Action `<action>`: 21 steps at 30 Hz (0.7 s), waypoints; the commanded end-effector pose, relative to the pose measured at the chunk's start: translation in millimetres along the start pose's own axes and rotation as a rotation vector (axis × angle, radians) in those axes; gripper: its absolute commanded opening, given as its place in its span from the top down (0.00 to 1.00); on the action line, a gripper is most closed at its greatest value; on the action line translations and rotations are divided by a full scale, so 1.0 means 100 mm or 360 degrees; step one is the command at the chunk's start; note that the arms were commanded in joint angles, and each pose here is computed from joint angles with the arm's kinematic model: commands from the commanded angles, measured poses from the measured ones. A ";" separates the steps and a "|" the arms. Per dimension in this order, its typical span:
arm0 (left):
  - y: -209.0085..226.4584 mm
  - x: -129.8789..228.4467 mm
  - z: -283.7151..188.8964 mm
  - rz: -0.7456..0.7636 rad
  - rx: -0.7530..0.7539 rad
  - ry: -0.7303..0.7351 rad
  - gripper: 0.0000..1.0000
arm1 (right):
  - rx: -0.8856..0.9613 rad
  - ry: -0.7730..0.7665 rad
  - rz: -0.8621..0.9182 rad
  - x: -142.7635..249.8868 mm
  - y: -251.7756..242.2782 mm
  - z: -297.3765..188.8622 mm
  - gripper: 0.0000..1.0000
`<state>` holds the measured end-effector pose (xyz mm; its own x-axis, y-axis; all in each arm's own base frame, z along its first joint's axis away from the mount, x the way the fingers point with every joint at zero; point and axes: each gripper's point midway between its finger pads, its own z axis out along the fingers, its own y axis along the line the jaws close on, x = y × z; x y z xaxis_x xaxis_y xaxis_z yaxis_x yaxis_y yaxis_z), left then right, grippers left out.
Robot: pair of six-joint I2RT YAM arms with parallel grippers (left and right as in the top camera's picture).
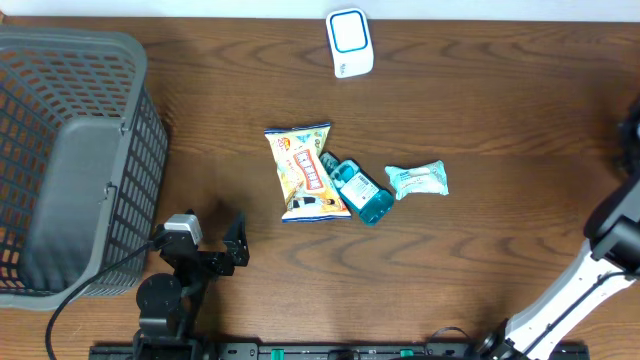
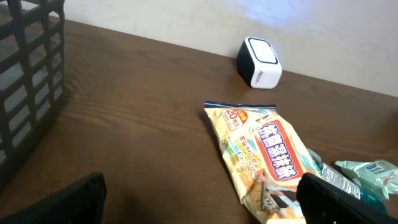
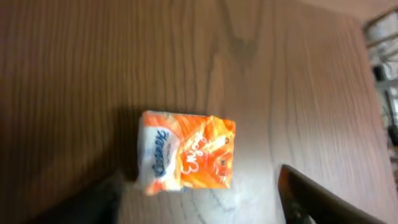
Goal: Scan the item barcode
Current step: 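Carry the tissue pack to the right and drop it at the table edge, then reach the right gripper to the green wipes pack and grasp it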
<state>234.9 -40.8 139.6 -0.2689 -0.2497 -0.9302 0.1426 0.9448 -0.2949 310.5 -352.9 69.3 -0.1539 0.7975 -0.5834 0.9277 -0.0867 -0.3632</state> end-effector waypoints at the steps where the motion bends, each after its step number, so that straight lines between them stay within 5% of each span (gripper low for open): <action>1: 0.01 0.13 0.02 0.0012 0.0009 0.0062 0.02 | -0.0483 0.0219 0.0002 -0.27 0.05 -0.54 0.14; 6: 0.01 0.13 0.02 0.0012 0.0009 0.0062 0.02 | -0.1441 0.0410 0.0022 -0.45 -0.14 -2.09 0.10; 10: 0.01 0.13 0.02 0.0012 0.0009 0.0062 0.02 | -0.1711 0.0257 0.0046 -0.53 -0.70 -2.89 0.10; 11: 0.01 0.13 0.02 0.0012 0.0009 0.0062 0.02 | -0.1753 0.0223 0.0038 -0.49 -0.85 -3.05 0.22; 12: 0.01 0.13 0.02 0.0012 0.0009 0.0062 0.02 | -0.1814 0.0204 -0.0003 -0.37 -1.04 -3.29 0.52; 15: 0.01 0.13 0.02 0.0012 0.0009 0.0062 0.02 | -0.1916 0.0233 -0.0189 0.04 -1.22 -3.68 0.95; 21: 0.01 0.13 0.02 0.0012 0.0009 0.0062 0.02 | -0.1948 0.0285 -0.0881 1.10 -0.98 -3.96 0.99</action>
<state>234.9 -40.8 139.5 -0.2693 -0.2497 -0.9301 0.1425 0.9448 -0.2949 326.1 -46.7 368.3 -0.5005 0.7176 -0.4843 0.5226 0.6964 0.4918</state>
